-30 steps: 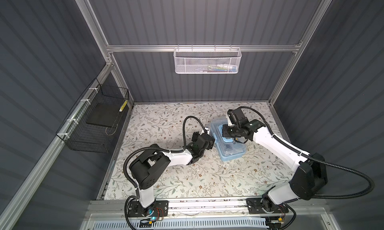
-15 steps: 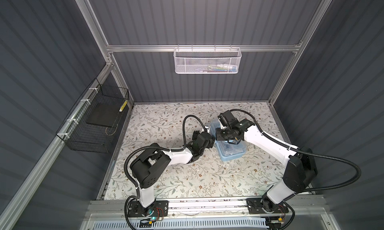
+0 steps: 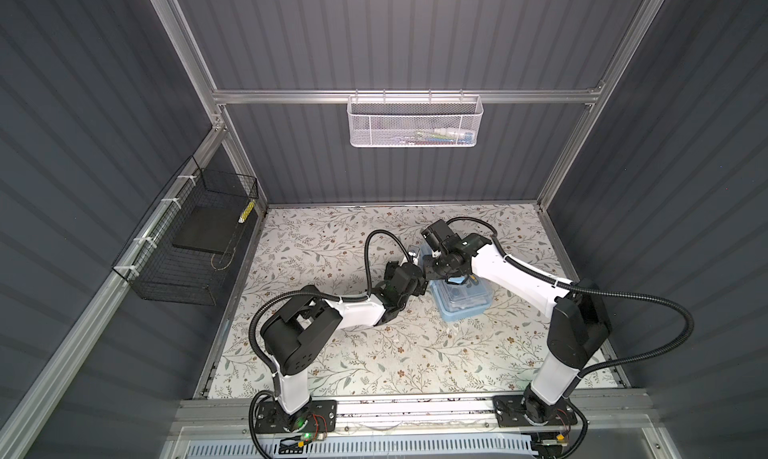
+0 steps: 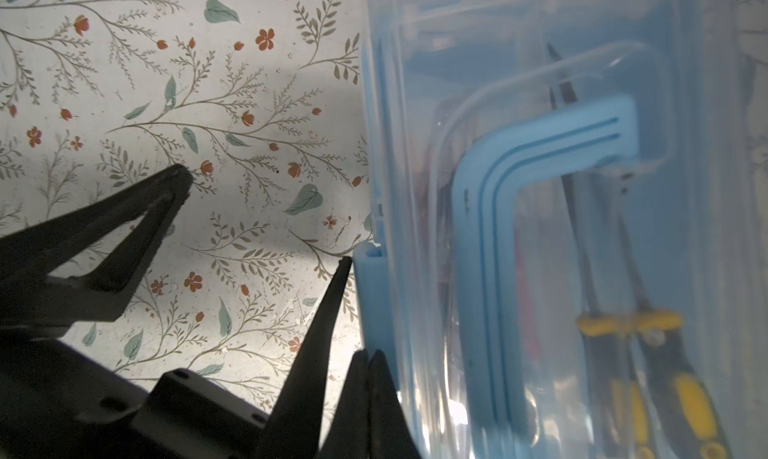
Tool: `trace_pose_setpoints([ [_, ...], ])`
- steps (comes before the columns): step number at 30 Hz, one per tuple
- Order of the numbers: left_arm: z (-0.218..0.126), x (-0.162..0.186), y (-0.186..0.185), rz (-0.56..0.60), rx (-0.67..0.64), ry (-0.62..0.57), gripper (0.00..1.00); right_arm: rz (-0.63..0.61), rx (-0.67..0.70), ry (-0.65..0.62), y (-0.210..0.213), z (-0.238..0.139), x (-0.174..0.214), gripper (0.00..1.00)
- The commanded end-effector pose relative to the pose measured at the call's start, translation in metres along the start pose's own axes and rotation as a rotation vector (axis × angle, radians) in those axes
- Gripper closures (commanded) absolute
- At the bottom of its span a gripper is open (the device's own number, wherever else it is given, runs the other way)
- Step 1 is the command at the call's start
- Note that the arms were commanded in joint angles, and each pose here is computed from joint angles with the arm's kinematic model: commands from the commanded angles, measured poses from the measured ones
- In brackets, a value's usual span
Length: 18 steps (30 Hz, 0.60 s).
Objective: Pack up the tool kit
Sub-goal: 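Lower the right gripper onto the far blue latch and press it shut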
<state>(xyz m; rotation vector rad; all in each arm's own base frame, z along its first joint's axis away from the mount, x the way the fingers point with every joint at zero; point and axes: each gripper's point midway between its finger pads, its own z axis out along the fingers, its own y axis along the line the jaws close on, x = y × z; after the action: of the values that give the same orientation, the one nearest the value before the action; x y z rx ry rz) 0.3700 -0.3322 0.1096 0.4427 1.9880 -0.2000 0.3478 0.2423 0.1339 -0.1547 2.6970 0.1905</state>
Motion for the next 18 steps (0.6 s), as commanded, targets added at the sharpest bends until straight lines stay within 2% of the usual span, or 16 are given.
trace_pose_setpoints([
  [1, 0.004, 0.005, -0.007, -0.017, 0.031, 0.01, 0.1, 0.006, 0.052, 0.005, -0.007, -0.003, -0.001, 0.98],
  [18, 0.007, 0.014, -0.009, -0.03, 0.044, 0.026, 0.1, -0.003, 0.105, 0.037, -0.011, 0.01, 0.004, 0.98],
])
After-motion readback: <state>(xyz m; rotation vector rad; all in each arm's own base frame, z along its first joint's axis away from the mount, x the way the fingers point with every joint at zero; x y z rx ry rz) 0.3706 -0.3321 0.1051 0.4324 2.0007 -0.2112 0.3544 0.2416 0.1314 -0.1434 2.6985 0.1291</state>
